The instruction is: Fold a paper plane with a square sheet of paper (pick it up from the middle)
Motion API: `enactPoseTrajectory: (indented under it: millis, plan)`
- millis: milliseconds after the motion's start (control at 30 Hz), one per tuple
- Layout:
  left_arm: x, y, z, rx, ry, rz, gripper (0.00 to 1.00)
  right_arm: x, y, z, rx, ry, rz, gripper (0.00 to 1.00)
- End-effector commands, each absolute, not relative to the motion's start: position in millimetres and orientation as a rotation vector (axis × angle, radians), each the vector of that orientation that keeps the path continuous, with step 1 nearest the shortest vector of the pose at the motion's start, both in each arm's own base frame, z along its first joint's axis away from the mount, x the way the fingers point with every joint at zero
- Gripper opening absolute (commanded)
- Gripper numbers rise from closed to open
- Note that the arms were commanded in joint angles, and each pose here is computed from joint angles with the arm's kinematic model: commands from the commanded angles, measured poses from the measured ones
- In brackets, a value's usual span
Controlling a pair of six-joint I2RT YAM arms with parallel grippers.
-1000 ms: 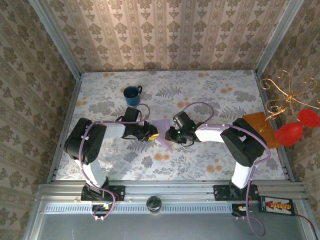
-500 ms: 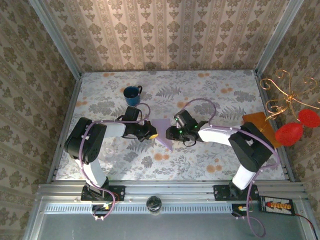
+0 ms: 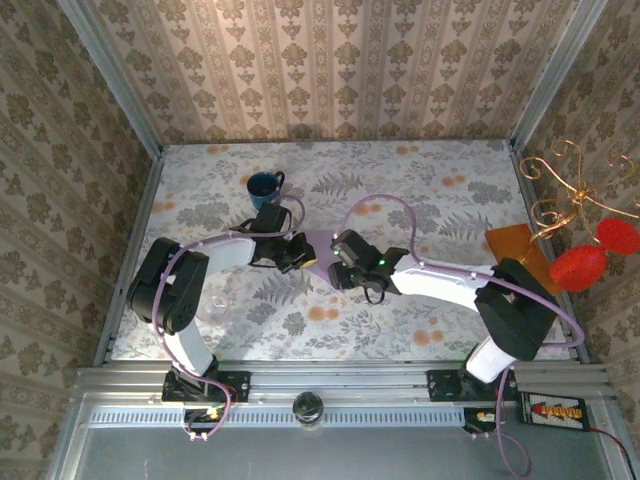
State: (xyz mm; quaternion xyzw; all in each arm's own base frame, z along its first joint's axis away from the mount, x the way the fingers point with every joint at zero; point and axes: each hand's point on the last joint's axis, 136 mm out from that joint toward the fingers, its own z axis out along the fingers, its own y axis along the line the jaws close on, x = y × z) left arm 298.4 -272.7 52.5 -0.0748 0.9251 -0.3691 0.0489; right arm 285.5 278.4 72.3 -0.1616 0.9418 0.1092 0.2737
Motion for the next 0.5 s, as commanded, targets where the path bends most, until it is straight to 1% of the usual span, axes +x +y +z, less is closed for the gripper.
enactPoseTrajectory:
  millis: [0, 100, 467]
  plan:
    - [297.9, -271.8, 51.7, -0.213, 2.843, -1.072, 0.06, 287.7, 283.3, 67.5, -0.555, 2.499, 0.135, 0.44]
    - [297.6, -272.4, 51.9, -0.217, 2.846, -1.072, 0.06, 285.1, 293.9, 61.0, -0.602, 2.49, 0.128, 0.41]
    - [297.2, -276.5, 53.2, -0.221, 2.848, -1.09, 0.05, 286.3, 300.5, 40.9, -0.614, 2.485, 0.146, 0.35]
